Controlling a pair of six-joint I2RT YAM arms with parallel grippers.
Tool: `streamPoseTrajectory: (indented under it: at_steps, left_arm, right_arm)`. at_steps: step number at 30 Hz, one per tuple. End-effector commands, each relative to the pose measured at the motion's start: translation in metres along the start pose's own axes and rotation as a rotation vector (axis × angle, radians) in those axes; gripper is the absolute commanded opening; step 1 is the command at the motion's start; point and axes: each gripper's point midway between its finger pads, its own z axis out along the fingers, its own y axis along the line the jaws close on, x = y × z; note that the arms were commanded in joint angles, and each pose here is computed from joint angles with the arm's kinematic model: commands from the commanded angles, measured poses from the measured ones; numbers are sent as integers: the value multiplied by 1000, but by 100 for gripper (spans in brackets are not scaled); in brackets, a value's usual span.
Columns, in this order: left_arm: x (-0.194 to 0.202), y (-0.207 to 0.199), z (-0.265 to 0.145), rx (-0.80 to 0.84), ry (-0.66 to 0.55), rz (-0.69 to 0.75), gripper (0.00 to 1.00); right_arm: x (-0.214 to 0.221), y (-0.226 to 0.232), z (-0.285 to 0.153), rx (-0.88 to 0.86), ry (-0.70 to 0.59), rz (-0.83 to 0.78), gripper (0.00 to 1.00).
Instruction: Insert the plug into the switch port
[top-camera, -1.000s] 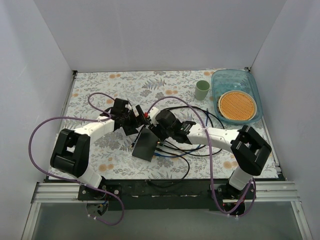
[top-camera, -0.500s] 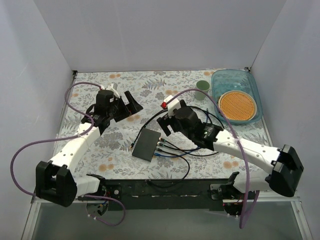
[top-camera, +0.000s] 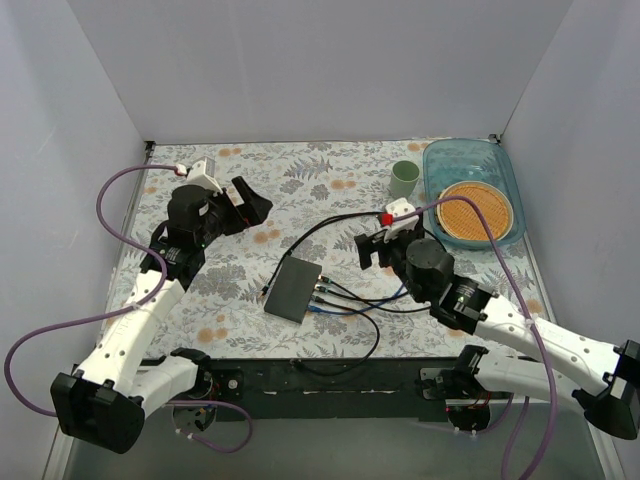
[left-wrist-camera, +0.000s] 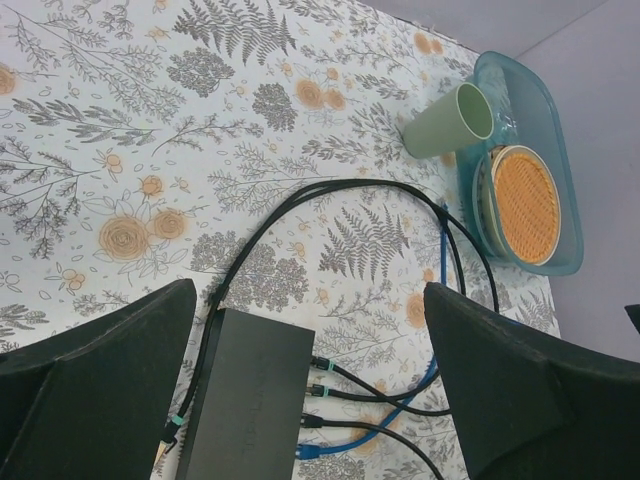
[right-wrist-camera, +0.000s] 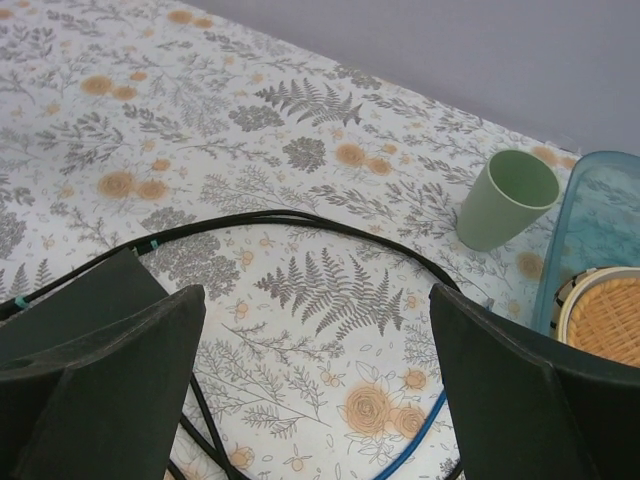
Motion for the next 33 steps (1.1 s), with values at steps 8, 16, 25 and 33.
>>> streamPoseTrajectory:
  at_steps: [8, 16, 25, 33]
  left_arm:
    - [-28, 13, -9, -71, -160, 53, 98]
    - [-42, 23, -8, -127, -225, 84, 98]
    - [-39, 28, 0, -137, -231, 86, 98]
    - [-39, 28, 5, -123, -235, 99, 98]
  right_arm:
    - [-21, -38, -7, 183, -181, 32, 99]
    - [-7, -74, -9, 339, -132, -59, 99]
    - [12, -136, -4, 433, -93, 32, 98]
    - [15, -123, 7, 310, -44, -40, 99]
